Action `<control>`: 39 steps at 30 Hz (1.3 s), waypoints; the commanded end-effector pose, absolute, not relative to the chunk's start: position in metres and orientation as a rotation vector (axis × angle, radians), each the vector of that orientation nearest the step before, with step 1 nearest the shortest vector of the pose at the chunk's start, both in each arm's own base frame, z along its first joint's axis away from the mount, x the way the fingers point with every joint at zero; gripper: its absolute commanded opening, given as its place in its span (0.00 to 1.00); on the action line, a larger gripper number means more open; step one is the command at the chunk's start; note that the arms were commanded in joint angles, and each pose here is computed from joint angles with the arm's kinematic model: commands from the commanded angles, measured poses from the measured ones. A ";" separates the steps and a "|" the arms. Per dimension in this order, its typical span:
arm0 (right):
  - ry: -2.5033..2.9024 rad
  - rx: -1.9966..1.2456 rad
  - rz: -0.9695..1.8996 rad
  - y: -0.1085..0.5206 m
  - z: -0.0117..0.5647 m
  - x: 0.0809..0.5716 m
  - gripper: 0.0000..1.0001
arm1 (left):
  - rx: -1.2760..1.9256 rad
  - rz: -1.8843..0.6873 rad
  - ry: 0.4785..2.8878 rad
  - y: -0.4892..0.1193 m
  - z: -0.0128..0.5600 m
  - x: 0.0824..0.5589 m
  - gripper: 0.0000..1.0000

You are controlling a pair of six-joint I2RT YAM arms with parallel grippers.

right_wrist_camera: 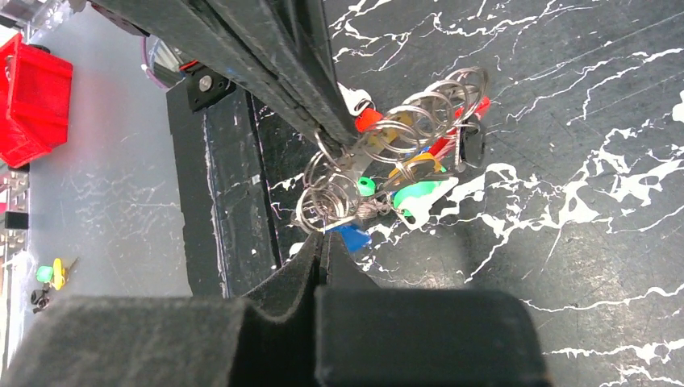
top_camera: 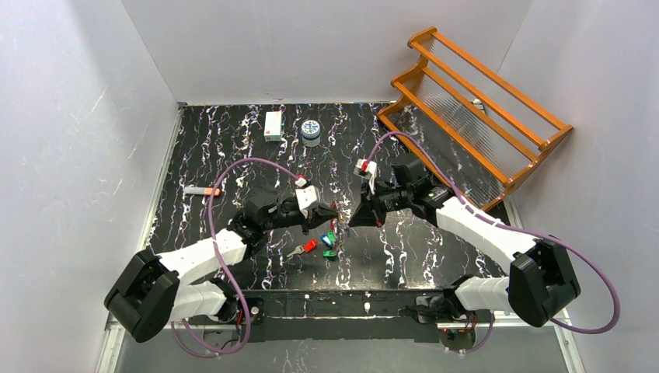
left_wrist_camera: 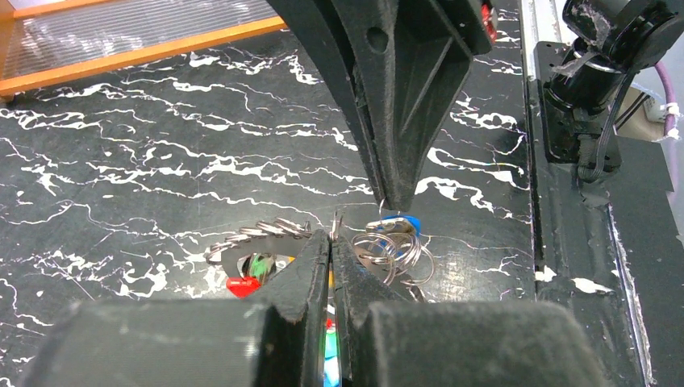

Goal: Put the keys on the keyring

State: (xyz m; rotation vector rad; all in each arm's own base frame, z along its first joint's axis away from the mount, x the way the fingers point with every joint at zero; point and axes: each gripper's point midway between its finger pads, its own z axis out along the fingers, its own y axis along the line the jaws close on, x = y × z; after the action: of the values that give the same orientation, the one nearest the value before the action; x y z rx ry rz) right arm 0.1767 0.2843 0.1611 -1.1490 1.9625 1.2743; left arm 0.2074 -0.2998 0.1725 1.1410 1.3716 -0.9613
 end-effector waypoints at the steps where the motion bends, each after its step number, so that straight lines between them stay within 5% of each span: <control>1: 1.821 -1.210 1.297 0.292 0.190 0.176 0.01 | 1.148 -0.950 1.339 -0.304 0.180 0.209 0.00; 39: 1.958 -1.123 1.139 0.297 0.170 0.206 0.01 | 1.172 -0.952 1.331 -0.305 0.180 0.207 0.00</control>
State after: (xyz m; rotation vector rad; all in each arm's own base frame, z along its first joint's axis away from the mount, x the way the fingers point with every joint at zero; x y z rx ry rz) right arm 0.1963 0.2952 0.1644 -1.1375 1.9739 1.1805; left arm 0.2075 -0.3012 0.1612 1.1614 1.3982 -0.9470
